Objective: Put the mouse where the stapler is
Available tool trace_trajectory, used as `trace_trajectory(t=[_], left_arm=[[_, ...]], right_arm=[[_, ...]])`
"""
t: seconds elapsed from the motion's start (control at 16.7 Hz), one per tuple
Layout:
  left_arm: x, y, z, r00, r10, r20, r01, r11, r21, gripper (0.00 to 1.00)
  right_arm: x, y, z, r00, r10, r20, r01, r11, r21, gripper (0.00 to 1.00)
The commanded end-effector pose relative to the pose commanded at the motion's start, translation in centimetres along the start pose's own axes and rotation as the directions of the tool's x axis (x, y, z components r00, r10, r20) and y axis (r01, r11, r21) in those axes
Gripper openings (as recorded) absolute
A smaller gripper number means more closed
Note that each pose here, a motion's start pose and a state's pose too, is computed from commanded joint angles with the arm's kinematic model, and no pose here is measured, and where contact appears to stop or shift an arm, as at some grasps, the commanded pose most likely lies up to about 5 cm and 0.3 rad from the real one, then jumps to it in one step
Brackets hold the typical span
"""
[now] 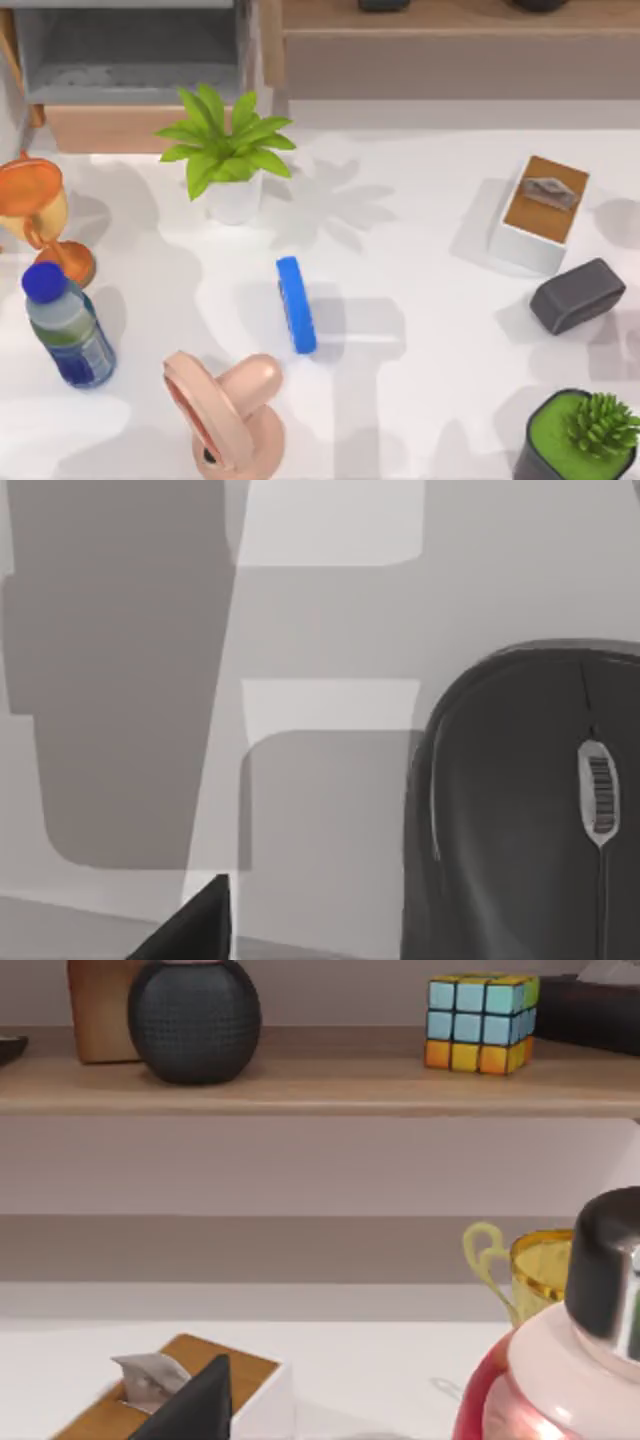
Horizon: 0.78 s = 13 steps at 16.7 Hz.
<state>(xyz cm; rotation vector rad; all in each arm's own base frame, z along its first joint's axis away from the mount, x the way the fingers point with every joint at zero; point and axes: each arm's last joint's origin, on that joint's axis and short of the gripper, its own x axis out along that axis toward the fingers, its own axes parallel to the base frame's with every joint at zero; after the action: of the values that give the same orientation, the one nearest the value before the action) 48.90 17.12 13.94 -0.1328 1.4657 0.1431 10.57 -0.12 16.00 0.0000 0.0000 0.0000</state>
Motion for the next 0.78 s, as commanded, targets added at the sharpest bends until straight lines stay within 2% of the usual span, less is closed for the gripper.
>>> trace_trajectory(t=[0.18,0.78], left_arm=[[0.05,-0.03,0.00,1.000,0.000,0.000,0.000,1.000,0.000,1.00],[0.05,-0.03,0.00,1.000,0.000,0.000,0.000,1.000,0.000,0.25]], right_arm=[[0.00,0.00,0.00,1.000,0.000,0.000,0.000,1.000,0.000,1.00],[0.00,0.00,0.00,1.000,0.000,0.000,0.000,1.000,0.000,1.00]])
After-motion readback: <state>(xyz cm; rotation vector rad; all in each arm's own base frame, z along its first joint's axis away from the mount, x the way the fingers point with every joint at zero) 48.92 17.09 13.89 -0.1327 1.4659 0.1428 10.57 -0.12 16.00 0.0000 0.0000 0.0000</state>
